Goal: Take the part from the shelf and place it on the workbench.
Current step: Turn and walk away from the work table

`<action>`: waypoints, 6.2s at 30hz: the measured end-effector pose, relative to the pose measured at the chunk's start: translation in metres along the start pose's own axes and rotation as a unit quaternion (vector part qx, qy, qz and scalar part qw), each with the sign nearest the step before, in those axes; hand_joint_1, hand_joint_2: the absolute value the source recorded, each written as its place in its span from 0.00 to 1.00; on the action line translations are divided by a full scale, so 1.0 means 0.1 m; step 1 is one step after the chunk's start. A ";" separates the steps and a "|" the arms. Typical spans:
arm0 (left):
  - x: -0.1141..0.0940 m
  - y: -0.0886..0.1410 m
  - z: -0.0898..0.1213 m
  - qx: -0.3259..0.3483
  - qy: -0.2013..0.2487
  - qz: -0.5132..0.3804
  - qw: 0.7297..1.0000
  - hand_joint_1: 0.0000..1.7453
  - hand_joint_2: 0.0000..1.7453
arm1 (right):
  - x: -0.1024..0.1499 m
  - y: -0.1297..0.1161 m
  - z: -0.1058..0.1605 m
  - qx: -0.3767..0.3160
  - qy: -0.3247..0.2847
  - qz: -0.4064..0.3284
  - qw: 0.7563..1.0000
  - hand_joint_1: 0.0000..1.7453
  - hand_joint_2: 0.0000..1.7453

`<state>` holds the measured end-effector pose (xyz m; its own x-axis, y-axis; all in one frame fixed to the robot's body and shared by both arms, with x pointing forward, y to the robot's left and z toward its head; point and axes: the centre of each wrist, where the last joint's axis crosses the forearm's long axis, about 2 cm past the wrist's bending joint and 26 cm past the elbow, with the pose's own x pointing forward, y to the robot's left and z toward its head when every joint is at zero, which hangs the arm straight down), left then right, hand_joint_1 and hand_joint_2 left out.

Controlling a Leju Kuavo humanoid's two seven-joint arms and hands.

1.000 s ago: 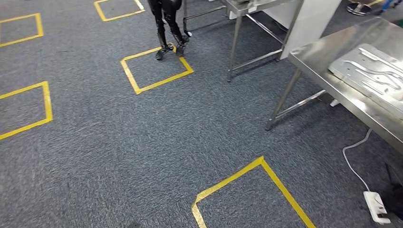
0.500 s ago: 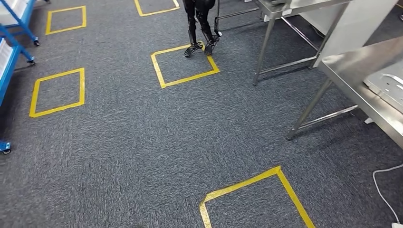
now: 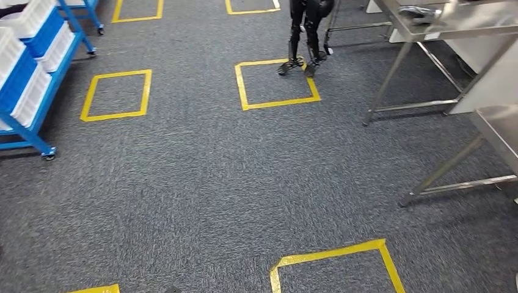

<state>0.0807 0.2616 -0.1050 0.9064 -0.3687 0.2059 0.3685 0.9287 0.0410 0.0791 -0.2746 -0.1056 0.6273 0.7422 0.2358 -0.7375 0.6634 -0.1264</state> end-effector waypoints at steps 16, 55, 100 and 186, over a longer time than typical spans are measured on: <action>-0.01 0.00 0.00 -0.002 0.004 -0.007 1.000 0.00 0.00 | -0.01 -0.01 0.00 -0.001 0.002 0.005 1.000 0.00 0.00; -0.01 -0.04 0.00 -0.010 0.013 -0.030 0.999 0.00 0.00 | 0.06 -0.01 -0.01 0.002 0.000 0.011 1.000 0.00 0.00; 0.10 -0.23 0.01 -0.029 0.001 -0.064 0.998 0.00 0.00 | 0.04 -0.02 0.00 -0.005 0.024 0.008 1.000 0.00 0.00; 0.07 -0.14 0.01 -0.028 -0.009 -0.082 0.996 0.00 0.00 | -0.09 -0.06 0.01 0.046 0.093 -0.054 0.993 0.00 0.00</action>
<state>0.0820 0.2454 -0.1034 0.8292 -0.5142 0.2191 0.5228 0.8522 0.0218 0.0782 -0.2852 -0.1061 0.7332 0.6773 0.0607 -0.6776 0.7352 -0.0186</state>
